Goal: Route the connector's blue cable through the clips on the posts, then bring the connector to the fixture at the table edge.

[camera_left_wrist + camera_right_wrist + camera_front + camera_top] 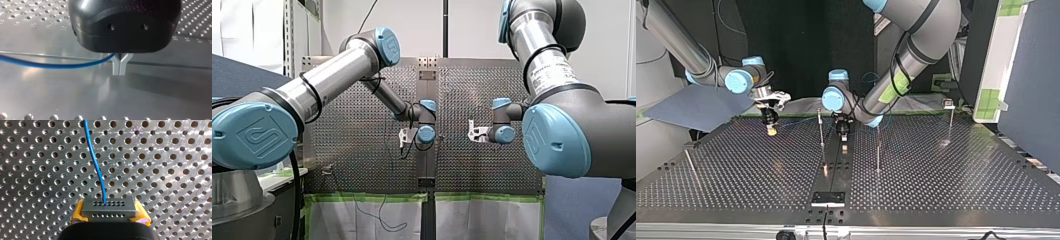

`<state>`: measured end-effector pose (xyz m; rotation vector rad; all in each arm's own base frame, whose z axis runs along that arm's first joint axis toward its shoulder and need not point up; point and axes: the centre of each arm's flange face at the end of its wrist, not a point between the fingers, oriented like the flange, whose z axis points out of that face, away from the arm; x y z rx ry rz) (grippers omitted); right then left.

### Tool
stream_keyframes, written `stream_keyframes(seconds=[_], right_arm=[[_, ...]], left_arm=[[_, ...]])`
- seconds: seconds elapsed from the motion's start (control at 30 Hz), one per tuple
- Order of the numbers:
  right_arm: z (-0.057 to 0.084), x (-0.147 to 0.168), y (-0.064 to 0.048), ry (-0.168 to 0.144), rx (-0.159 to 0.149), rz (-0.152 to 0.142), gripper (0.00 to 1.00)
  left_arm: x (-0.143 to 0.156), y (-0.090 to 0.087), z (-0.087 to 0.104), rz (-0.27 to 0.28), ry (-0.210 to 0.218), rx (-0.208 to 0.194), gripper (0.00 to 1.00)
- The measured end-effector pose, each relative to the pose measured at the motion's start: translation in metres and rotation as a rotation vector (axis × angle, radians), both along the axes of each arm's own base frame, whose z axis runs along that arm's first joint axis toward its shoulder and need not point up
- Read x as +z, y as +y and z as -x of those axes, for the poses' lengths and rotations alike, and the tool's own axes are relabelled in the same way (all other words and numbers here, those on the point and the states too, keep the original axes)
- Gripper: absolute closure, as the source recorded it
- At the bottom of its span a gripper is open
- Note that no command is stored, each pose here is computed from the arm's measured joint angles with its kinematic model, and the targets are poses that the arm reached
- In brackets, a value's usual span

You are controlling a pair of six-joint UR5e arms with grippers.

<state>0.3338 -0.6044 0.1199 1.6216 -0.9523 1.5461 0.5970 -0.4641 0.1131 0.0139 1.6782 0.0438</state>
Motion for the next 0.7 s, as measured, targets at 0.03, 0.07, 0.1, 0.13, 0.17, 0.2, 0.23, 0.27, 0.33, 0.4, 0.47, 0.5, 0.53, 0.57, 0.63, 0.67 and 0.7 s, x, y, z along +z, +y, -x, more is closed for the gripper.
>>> stream_keyframes(seconds=[0.03, 0.07, 0.1, 0.13, 0.17, 0.2, 0.23, 0.27, 0.33, 0.4, 0.47, 0.5, 0.53, 0.57, 0.63, 0.67, 0.7], right_arm=[[0.0001, 0.0005, -0.0006, 0.000, 0.000, 0.001, 1.00], [0.0001, 0.0011, -0.0012, 0.000, 0.000, 0.001, 1.00], [0.0002, 0.0014, -0.0017, 0.000, 0.000, 0.001, 1.00], [0.0002, 0.0013, -0.0019, 0.000, 0.000, 0.001, 1.00], [0.0002, 0.0013, -0.0020, 0.001, 0.000, 0.000, 1.00], [0.0002, 0.0012, -0.0022, 0.001, 0.000, 0.000, 1.00], [0.0003, 0.0011, -0.0023, 0.001, 0.000, 0.000, 1.00], [0.0003, 0.0012, -0.0023, 0.001, 0.000, 0.000, 1.00], [0.0000, 0.0009, -0.0020, 0.002, 0.001, -0.002, 1.00], [-0.0006, 0.0008, -0.0015, 0.003, 0.002, -0.003, 1.00], [-0.0011, 0.0008, -0.0012, 0.003, 0.003, -0.003, 1.00], [-0.0015, 0.0006, -0.0010, 0.003, 0.003, -0.003, 1.00], [-0.0018, 0.0006, -0.0008, 0.004, 0.004, -0.003, 1.00], [-0.0020, 0.0006, -0.0007, 0.004, 0.004, -0.004, 1.00], [-0.0021, 0.0005, -0.0006, 0.004, 0.005, -0.004, 1.00], [-0.0021, 0.0005, -0.0005, 0.005, 0.005, -0.005, 1.00], [-0.0022, 0.0004, -0.0004, 0.005, 0.006, -0.005, 1.00]], left_arm=[[0.0000, 0.0000, 0.0000, 0.000, 0.000, 0.000, 1.00], [0.0000, 0.0000, 0.0000, 0.000, 0.000, 0.000, 1.00], [0.0000, -0.0001, 0.0001, 0.000, 0.000, 0.000, 0.97], [0.0000, -0.0001, 0.0001, 0.000, 0.000, 0.000, 0.97], [-0.0001, 0.0000, 0.0001, 0.000, 0.001, 0.000, 0.97], [-0.0001, 0.0001, 0.0002, -0.001, 0.001, 0.001, 0.93], [0.0000, 0.0001, 0.0002, -0.001, 0.001, 0.001, 0.93], [0.0001, 0.0000, 0.0003, -0.001, 0.001, 0.000, 0.88], [-0.0001, -0.0001, 0.0004, -0.001, 0.002, 0.000, 0.78], [-0.0001, -0.0005, 0.0007, -0.002, 0.002, -0.002, 0.55], [-0.0001, -0.0008, 0.0009, -0.003, 0.003, -0.004, 0.49], [-0.0001, -0.0011, 0.0010, -0.003, 0.002, -0.005, 0.44], [-0.0001, -0.0014, 0.0012, -0.005, 0.002, -0.006, 0.44], [-0.0001, -0.0017, 0.0014, -0.008, 0.002, -0.006, 0.44], [0.0001, -0.0022, 0.0021, -0.017, 0.003, -0.006, 0.44], [0.0002, -0.0021, 0.0026, -0.024, 0.005, -0.004, 0.35], [0.0001, -0.0016, 0.0032, -0.035, 0.008, -0.001, 0.27]])
